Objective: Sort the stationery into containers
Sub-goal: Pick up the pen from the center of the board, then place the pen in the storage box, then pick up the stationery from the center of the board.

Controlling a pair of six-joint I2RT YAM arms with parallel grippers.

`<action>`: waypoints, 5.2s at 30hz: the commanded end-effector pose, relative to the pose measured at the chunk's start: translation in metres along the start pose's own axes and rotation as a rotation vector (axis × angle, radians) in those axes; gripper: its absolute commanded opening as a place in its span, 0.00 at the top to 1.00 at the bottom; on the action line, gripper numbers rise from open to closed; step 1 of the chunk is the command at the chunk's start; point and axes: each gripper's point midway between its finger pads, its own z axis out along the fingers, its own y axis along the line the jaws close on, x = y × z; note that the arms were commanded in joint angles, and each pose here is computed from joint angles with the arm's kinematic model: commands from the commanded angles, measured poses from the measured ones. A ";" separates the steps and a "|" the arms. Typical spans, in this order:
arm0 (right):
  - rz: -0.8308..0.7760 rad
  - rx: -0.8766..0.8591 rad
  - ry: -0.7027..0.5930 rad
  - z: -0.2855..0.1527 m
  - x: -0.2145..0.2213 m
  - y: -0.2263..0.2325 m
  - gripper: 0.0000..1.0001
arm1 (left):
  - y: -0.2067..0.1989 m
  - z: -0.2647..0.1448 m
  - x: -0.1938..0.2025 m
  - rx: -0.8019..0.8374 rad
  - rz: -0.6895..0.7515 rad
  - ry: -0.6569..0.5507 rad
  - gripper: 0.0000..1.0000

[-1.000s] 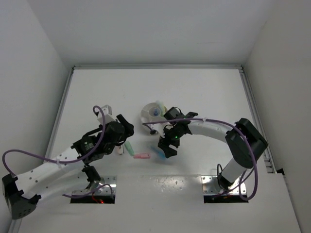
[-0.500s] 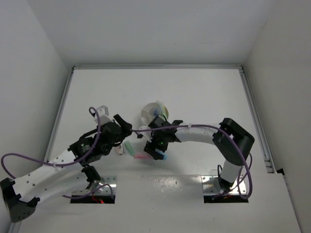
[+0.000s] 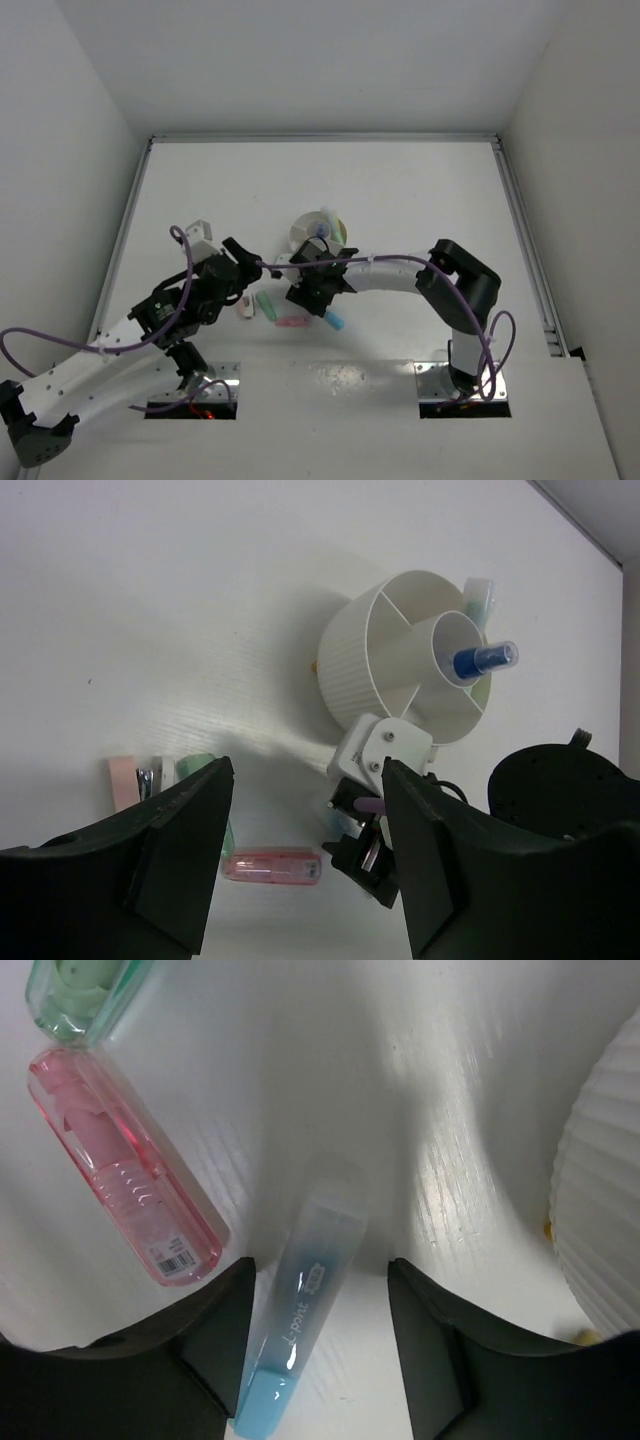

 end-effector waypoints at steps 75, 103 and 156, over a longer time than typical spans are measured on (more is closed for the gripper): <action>0.104 -0.056 -1.243 -0.200 -0.128 -0.176 1.00 | -0.035 0.003 -0.014 0.083 -0.049 -0.022 0.34; -0.103 -0.212 -1.374 -0.171 -0.086 -0.165 1.00 | -0.031 0.005 -0.014 0.060 -0.029 -0.030 0.34; 0.252 0.134 -0.608 -0.200 0.000 -0.191 0.31 | 0.013 0.057 0.066 -0.111 -0.190 0.112 0.72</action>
